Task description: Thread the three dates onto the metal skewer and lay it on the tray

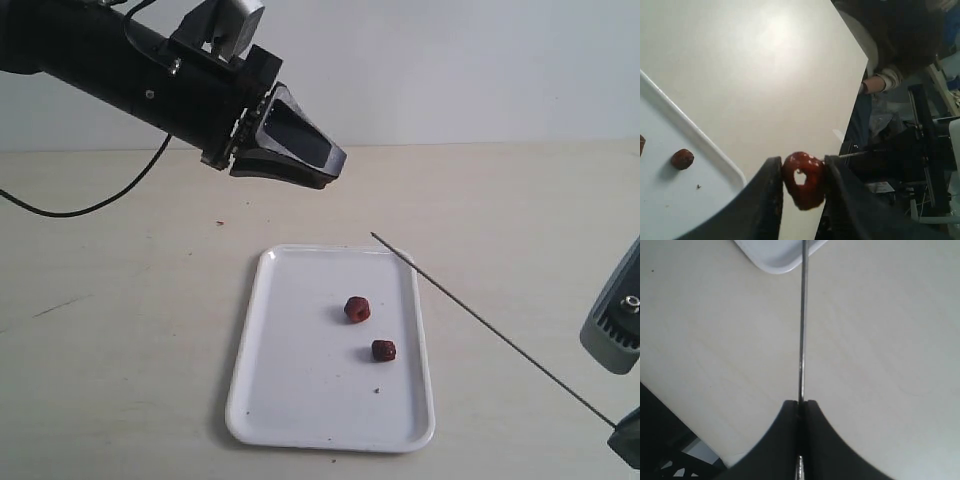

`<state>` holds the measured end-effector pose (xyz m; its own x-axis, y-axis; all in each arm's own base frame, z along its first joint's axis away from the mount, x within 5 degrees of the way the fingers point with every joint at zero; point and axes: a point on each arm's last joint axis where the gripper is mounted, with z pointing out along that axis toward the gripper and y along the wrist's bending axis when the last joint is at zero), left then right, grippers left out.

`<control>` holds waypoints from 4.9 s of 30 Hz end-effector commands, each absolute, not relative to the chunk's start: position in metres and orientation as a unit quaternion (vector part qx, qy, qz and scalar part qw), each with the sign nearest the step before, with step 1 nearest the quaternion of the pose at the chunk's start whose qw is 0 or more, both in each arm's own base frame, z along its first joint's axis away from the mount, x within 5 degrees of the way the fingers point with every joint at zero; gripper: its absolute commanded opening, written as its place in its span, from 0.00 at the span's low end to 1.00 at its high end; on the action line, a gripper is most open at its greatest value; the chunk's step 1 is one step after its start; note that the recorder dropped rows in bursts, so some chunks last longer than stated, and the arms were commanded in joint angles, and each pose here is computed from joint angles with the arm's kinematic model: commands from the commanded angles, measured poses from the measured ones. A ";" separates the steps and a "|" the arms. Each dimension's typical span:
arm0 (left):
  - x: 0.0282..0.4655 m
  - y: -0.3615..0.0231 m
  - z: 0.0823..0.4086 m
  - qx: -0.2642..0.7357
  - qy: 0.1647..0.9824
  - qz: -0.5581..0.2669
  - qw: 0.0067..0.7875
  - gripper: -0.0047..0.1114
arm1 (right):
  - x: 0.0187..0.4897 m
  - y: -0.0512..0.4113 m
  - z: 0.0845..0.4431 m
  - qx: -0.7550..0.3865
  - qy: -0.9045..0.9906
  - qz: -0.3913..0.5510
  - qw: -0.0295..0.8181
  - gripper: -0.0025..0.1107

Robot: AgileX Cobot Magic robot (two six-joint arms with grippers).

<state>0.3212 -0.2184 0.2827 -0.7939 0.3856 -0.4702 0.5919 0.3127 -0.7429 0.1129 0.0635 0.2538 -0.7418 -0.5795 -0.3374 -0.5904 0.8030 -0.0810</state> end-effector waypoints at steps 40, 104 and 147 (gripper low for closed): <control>0.289 -0.221 0.274 0.251 0.801 -0.540 0.050 0.30 | 0.118 0.072 0.256 -0.324 0.919 0.046 0.218 0.02; 0.285 -0.202 0.252 0.717 0.684 -0.088 0.098 0.30 | 0.103 0.077 0.252 -0.353 0.919 0.097 0.145 0.02; 0.312 -0.206 0.294 0.297 0.789 -0.523 0.128 0.30 | 0.122 0.078 0.247 -0.311 0.911 0.077 0.258 0.02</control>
<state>0.3127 -0.2062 0.2944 -0.7819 0.3395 -0.5229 0.6142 0.2755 -0.7395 0.1204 0.0774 0.2466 -0.6960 -0.5090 -0.5064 -0.5895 0.8077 -0.0017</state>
